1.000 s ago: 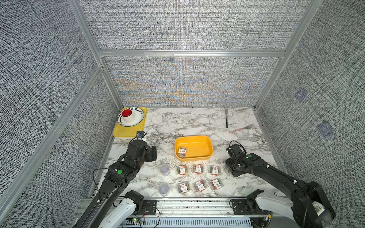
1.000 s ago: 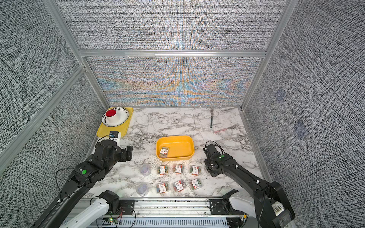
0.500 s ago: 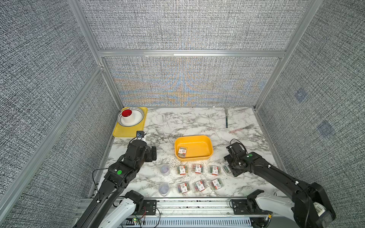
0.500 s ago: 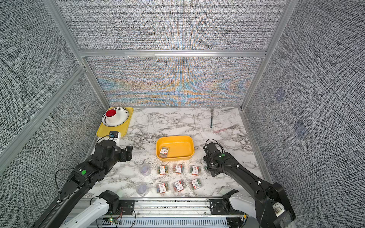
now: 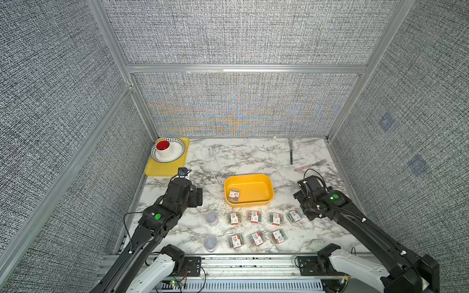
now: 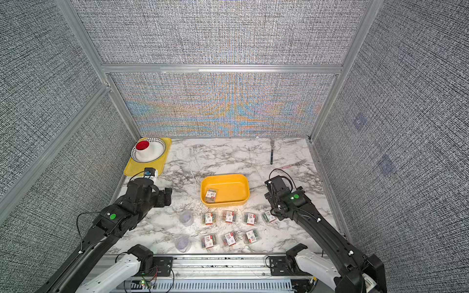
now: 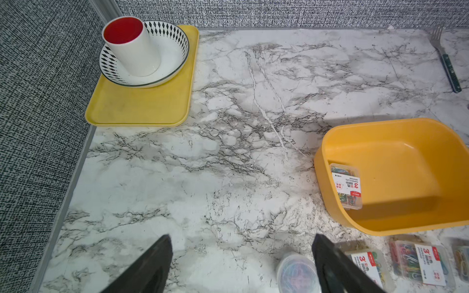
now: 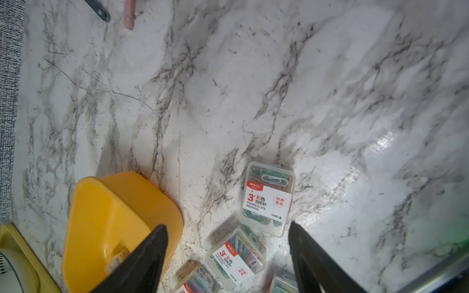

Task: Take the paper clips out of the storage box
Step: Place the boxed paper clips at the center of the board, then pick up the boxed paper clips from the storage box.

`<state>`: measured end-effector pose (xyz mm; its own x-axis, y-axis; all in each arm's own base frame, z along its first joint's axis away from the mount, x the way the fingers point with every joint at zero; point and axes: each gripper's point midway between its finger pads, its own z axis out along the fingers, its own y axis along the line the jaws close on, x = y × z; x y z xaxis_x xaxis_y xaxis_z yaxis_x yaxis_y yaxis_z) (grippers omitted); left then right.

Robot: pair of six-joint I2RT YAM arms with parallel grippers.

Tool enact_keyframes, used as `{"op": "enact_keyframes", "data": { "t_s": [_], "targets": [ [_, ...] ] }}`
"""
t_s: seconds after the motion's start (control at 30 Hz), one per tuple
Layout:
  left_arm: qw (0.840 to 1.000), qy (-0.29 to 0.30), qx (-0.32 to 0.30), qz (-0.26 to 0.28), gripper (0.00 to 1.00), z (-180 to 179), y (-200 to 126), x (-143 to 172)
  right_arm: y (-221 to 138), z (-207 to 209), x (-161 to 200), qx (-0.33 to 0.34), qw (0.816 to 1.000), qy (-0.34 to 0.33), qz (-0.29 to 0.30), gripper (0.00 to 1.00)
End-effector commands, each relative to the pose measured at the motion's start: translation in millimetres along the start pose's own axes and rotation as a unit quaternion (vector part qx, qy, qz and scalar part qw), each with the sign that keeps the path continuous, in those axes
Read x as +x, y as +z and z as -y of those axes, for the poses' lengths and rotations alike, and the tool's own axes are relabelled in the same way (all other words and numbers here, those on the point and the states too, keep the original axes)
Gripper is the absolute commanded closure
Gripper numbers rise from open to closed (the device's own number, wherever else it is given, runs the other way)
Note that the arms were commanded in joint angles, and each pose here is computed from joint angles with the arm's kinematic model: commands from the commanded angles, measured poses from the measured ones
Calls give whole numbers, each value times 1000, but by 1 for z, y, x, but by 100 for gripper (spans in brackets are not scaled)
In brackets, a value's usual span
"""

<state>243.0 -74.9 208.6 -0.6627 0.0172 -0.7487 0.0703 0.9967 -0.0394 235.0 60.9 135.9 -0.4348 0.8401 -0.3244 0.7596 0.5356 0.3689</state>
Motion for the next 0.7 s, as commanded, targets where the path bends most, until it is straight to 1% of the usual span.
{"op": "enact_keyframes", "data": {
  "t_s": [0.0, 0.07, 0.13, 0.17, 0.23, 0.3, 0.4, 0.5, 0.57, 0.6, 0.67],
  "targets": [
    [999, -16, 25, -18, 13, 12, 2, -2, -4, -3, -22, 20, 995, -74, 58, 22],
    [997, -27, 58, -41, 14, 27, 3, -2, -5, -18, -28, 4, 991, -111, 70, 22],
    [992, -21, 110, -56, 17, 49, 1, -7, -6, -31, -31, -18, 987, -140, 77, 22],
    [989, -30, 130, -65, 18, 57, 2, -9, -6, -38, -33, -33, 984, -156, 80, 22],
    [984, -43, 155, -82, 24, 71, 3, -12, -6, -50, -34, -63, 976, -192, 83, 22],
    [980, -40, 171, -95, 28, 87, 3, -15, -8, -58, -36, -91, 969, -215, 85, 22],
    [978, -9, 170, -120, 29, 111, 7, -11, -11, -61, -43, -122, 959, -241, 89, 22],
    [975, 24, 153, -157, 31, 134, 12, -5, -14, -58, -52, -137, 950, -265, 96, 22],
    [973, 46, 149, -171, 31, 152, 15, -2, -17, -56, -59, -141, 946, -273, 104, 22],
    [971, 56, 150, -177, 34, 162, 17, 0, -19, -56, -64, -145, 944, -275, 110, 22],
    [967, 76, 145, -197, 39, 177, 27, 8, -10, -45, -64, -135, 944, -283, 105, 22]
  ]
}}
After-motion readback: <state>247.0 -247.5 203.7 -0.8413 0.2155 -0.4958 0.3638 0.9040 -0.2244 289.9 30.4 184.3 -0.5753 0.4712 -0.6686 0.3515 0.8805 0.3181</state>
